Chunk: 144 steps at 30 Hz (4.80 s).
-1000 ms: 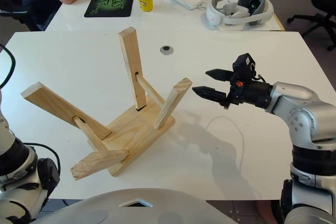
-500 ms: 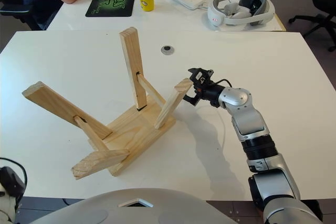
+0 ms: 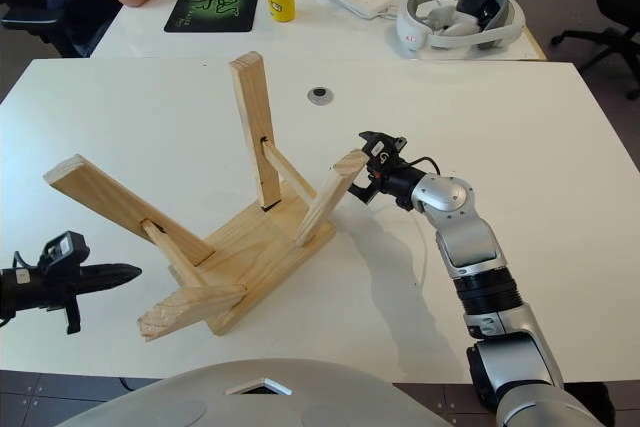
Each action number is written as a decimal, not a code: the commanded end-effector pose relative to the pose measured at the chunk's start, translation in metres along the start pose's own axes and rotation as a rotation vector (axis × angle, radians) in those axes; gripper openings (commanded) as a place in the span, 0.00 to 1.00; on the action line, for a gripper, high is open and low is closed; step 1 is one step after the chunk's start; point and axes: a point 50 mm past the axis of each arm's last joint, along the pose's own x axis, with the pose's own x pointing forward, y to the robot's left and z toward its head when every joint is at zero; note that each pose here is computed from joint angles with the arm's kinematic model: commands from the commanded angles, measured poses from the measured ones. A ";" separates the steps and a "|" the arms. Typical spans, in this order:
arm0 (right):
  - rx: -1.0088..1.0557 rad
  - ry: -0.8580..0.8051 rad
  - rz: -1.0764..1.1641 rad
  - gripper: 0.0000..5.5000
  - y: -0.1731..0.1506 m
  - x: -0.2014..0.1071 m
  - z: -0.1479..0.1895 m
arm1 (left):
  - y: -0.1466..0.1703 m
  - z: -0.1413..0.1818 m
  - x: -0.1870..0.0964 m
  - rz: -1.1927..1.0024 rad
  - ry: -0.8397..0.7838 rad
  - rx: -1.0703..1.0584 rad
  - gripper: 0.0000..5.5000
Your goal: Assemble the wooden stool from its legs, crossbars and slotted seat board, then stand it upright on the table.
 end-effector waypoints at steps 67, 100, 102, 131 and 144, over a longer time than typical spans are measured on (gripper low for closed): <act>0.364 -0.122 0.301 0.00 -0.026 -0.012 0.115 | 0.044 0.083 0.120 0.299 -0.335 0.193 0.00; -0.096 0.277 0.425 0.29 -0.036 -0.093 0.002 | 0.053 0.026 0.057 0.422 -0.164 0.128 0.00; -0.055 0.286 0.533 0.36 -0.021 -0.103 -0.001 | 0.044 0.015 0.055 0.349 -0.098 0.143 0.00; 0.132 0.314 0.426 0.00 0.062 -0.081 -0.042 | -0.003 0.013 0.098 0.099 -0.057 0.248 0.00; 0.229 0.112 0.408 0.00 0.043 -0.072 -0.006 | -0.011 0.053 0.090 0.068 -0.235 0.250 0.00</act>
